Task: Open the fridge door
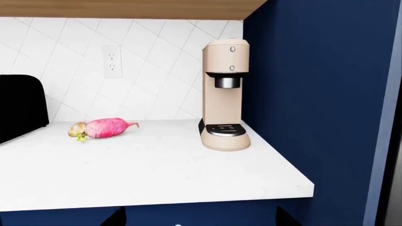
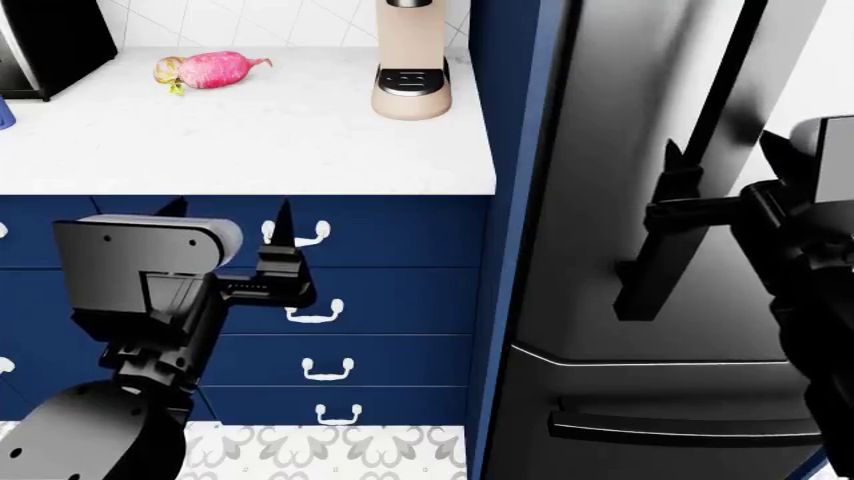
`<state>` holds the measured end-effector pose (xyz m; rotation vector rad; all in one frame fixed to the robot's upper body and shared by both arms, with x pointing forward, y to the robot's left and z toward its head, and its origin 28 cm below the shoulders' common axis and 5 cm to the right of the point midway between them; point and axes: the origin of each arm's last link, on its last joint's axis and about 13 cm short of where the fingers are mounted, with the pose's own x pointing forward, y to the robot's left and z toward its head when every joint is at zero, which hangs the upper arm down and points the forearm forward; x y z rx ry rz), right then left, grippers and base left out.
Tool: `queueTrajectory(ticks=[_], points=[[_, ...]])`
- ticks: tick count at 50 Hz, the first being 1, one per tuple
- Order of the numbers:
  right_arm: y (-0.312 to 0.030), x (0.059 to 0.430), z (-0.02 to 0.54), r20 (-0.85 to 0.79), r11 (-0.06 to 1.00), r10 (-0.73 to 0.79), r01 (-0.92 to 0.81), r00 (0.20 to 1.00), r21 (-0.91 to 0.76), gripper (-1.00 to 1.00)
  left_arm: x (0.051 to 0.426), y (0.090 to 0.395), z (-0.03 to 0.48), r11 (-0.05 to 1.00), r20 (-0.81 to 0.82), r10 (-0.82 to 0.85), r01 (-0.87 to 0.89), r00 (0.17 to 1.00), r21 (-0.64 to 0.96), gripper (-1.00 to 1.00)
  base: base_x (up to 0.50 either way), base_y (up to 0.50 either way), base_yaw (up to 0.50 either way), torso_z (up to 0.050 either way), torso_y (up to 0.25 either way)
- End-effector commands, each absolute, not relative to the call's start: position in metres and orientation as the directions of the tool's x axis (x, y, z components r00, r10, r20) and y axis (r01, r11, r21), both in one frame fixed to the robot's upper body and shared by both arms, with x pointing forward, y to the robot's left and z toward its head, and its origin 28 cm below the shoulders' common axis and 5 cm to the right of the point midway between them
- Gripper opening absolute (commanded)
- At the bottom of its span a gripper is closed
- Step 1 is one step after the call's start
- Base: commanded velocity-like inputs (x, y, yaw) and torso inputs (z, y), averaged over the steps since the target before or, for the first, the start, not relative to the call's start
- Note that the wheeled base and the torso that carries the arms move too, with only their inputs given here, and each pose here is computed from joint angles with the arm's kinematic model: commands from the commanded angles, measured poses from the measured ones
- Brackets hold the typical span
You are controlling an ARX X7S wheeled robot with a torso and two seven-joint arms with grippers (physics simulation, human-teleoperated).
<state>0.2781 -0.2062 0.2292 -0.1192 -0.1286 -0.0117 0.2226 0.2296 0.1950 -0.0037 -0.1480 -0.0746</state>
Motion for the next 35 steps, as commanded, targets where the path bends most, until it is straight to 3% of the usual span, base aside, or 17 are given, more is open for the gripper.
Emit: queueTrajectory(ticks=[1, 35], points=[[-0.206, 0.285, 0.23, 0.111, 0.994, 0.021, -0.009, 0.994, -0.105, 1.0, 0.222, 0.23, 0.195, 0.997, 0.147, -0.074, 0.075, 0.986, 0.001, 1.0, 0.0, 0.0, 0.0, 0.0, 0.0], [-0.206, 0.306, 0.233, 0.06, 0.997, -0.008, 0.012, 0.998, -0.07, 1.0, 0.225, 0.23, 0.195, 0.997, 0.141, -0.071, 0.072, 0.987, -0.007, 1.0, 0.0, 0.0, 0.0, 0.0, 0.0]])
